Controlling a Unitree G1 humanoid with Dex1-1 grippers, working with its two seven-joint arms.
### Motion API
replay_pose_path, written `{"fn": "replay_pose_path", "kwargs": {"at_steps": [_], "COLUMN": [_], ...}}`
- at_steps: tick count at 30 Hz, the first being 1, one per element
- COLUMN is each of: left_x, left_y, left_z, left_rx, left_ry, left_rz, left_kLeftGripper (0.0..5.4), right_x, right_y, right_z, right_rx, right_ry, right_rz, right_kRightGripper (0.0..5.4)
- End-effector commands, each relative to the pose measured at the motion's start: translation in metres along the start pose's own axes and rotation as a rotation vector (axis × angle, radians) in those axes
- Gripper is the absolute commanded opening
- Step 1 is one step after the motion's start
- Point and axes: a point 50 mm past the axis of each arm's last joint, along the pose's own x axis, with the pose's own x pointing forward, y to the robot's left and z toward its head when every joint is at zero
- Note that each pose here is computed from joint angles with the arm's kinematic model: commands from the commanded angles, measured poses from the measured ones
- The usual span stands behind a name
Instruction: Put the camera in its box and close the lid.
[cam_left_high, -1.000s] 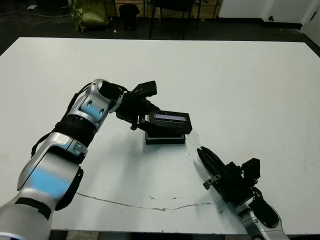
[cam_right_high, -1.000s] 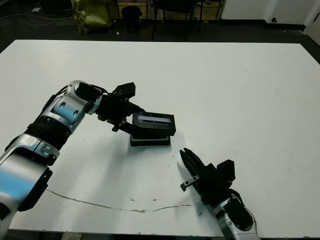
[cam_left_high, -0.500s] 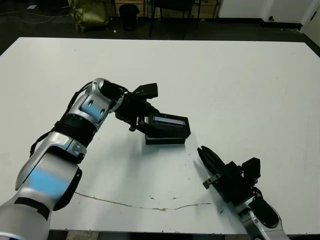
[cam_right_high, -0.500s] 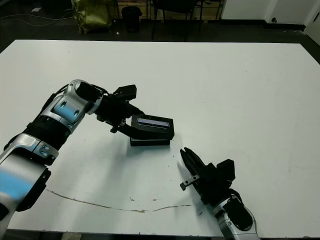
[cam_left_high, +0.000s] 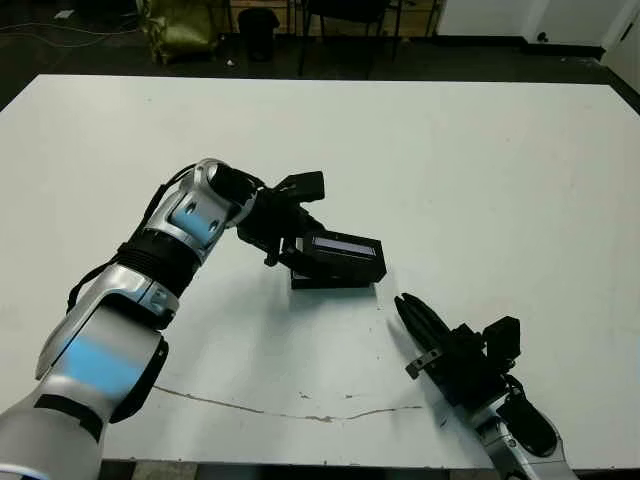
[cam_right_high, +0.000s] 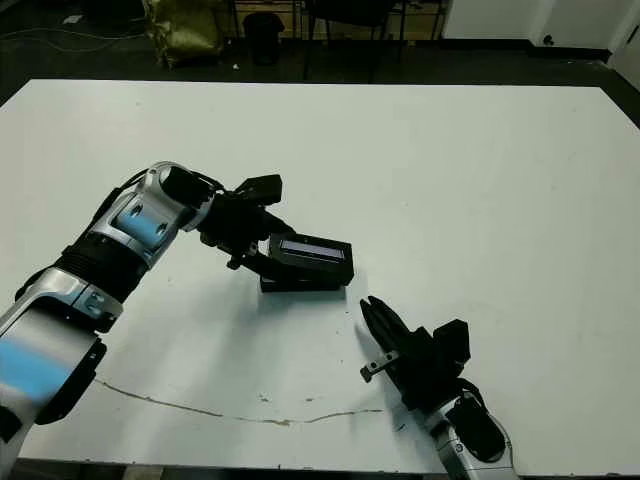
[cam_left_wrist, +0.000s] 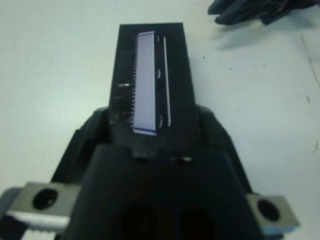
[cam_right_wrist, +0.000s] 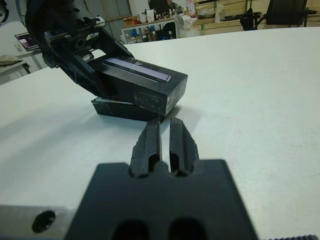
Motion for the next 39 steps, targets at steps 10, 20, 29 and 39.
{"fn": "replay_pose_path", "kwargs": {"at_steps": [10,20,29,39], "left_x": [-0.003,-0.01,-0.008,-0.007], "left_y": [-0.001,0.0,-0.003,-0.007], "left_z": [-0.01,-0.015,-0.029,-0.046], "left_rx": [-0.015,0.031,-0.01,-0.08], "left_ry": [0.087,0.19,0.259,0.277], "left_rz": [0.01,0.031,0.019,0.003], "left_kLeftGripper": [2.58,2.58,2.57,2.57], "right_x": [-0.004,-0.005,-0.004,-0.005], "right_y": [-0.002,0.0,0.0,0.001], "right_z": [-0.004,-0.002,-0.002,-0.001], "right_rx": [0.002,-0.023,-0.004,0.013], "right_ry": [0.03,0.039,0.037,0.051], "right_rz": [-0.02,-0.036,-0.038,-0.048], "right_kRightGripper": [0.0,0.0,0.0,0.0]}}
